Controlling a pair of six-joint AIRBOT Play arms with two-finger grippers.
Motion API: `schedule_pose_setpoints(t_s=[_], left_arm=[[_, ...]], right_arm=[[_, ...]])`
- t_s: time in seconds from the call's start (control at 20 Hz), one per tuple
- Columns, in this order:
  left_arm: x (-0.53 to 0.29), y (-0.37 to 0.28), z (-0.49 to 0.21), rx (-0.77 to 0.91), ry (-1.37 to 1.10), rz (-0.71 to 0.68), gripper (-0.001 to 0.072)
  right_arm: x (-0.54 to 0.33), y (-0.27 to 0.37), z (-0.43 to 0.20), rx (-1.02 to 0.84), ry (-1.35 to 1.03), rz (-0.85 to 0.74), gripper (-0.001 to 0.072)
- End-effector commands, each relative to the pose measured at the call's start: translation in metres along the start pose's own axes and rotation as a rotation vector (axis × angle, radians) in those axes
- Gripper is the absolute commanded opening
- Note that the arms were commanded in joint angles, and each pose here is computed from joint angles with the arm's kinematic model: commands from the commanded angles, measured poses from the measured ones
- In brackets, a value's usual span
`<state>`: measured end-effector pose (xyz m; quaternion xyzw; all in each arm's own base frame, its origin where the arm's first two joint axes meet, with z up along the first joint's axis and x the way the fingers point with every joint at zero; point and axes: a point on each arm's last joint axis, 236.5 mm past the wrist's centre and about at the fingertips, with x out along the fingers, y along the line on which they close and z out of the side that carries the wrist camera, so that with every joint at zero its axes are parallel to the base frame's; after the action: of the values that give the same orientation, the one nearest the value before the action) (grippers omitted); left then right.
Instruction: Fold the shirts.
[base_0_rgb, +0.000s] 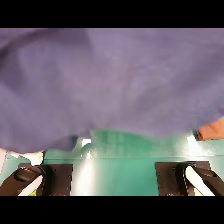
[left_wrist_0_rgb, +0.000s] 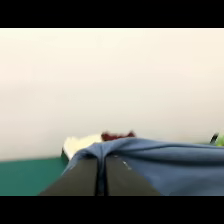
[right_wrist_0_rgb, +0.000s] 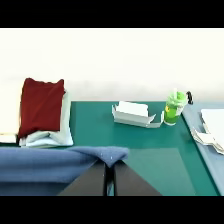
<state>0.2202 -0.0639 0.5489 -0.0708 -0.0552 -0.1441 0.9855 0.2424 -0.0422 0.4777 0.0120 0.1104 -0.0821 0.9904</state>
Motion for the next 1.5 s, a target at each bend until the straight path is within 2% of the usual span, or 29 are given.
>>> schedule_pose_setpoints(t_s=[0.0, 0.3, 0.4, 0.55, 0.65, 0.8, 1.05, 1.25, 1.45], left_arm=[[0.061, 0.021, -0.105, 0.016, 0.338, 0.072, 0.0024], [0.157, 0.057, -0.383, 0.023, 0.991, 0.147, 0.0024], [0.179, 0.073, -0.453, 0.016, 1.083, 0.172, 0.0024], [0.207, 0.105, -0.519, -0.024, 1.125, 0.215, 0.0025], [0.215, 0.113, -0.539, -0.065, 1.132, 0.208, 0.0024], [0.219, 0.112, -0.538, -0.039, 1.129, 0.141, 0.0024], [0.17, 0.115, -0.54, -0.011, 1.351, 0.101, 0.0025], [0.131, 0.111, -0.573, -0.046, 1.497, 0.096, 0.0025], [0.121, 0.101, -0.601, -0.115, 1.506, 0.078, 0.0025]], right_arm=[[0.052, -0.003, -0.047, 0.021, 0.193, 0.012, 0.0019], [0.195, 0.02, -0.243, 0.043, 0.783, 0.121, 0.0019], [0.233, 0.033, -0.317, 0.037, 0.948, 0.149, 0.0019], [0.279, 0.039, -0.386, 0.059, 1.058, 0.153, 0.002], [0.3, 0.039, -0.406, 0.076, 1.091, 0.145, 0.0019], [0.317, 0.04, -0.394, 0.068, 1.082, 0.15, 0.0019], [0.299, 0.032, -0.369, 0.016, 1.092, 0.141, 0.0019], [0.274, 0.031, -0.404, 0.025, 1.17, 0.136, 0.0019], [0.262, 0.031, -0.452, 0.06, 1.187, 0.113, 0.0021]])
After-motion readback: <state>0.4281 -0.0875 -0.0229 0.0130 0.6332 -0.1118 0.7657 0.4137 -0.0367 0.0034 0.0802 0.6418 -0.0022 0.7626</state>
